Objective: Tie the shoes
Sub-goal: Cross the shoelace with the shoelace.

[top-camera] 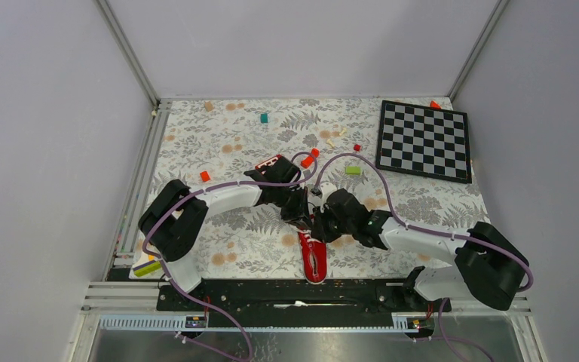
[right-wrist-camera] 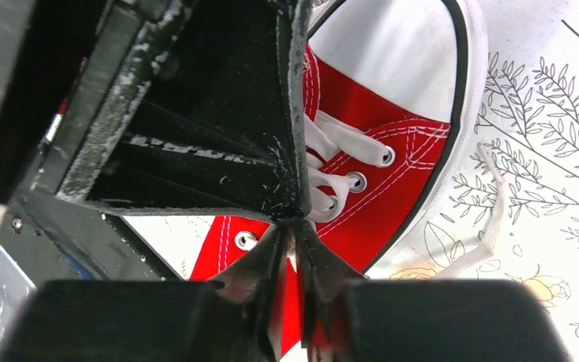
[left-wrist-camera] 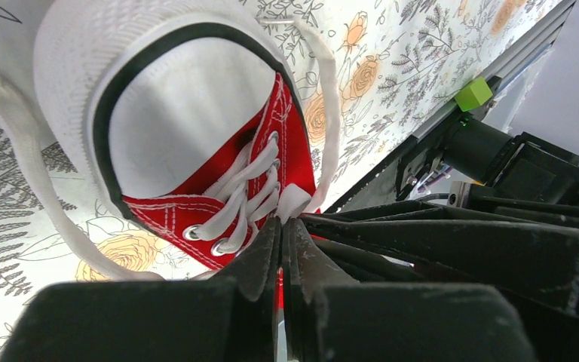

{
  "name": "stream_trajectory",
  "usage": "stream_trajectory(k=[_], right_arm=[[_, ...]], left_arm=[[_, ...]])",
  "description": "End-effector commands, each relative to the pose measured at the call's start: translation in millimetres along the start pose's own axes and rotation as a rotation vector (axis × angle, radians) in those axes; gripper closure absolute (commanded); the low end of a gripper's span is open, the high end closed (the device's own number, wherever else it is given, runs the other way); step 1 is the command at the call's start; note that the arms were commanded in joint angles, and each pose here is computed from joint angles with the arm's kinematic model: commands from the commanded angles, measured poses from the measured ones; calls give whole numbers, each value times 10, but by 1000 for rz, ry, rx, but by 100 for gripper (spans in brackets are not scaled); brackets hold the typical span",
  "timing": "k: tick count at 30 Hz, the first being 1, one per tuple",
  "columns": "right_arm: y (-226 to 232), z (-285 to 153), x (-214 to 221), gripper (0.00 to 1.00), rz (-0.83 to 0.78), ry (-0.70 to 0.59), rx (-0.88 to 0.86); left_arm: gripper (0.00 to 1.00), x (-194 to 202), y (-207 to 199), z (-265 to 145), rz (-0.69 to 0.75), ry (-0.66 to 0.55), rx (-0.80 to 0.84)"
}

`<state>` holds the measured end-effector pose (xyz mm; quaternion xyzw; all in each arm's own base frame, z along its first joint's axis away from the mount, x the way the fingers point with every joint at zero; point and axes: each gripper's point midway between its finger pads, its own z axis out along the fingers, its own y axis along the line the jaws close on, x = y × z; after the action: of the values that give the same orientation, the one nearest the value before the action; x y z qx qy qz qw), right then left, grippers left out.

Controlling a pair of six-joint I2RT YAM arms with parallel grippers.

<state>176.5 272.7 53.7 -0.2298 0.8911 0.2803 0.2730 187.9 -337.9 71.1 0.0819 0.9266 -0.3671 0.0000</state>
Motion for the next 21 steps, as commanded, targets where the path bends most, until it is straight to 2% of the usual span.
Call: stream_trajectory(k=[1,2,21], right_arm=[[10,76,3,94,32,-2,-24],[24,74,-4,100,33,-4,-31],[338,-157,-331,100,12,-91,-150]], left_arm=[[100,-59,-124,-30,32,-15,31],[100,-59,-122,-32,32,-16,30],[100,-73,-149,-30,38,-16,36]])
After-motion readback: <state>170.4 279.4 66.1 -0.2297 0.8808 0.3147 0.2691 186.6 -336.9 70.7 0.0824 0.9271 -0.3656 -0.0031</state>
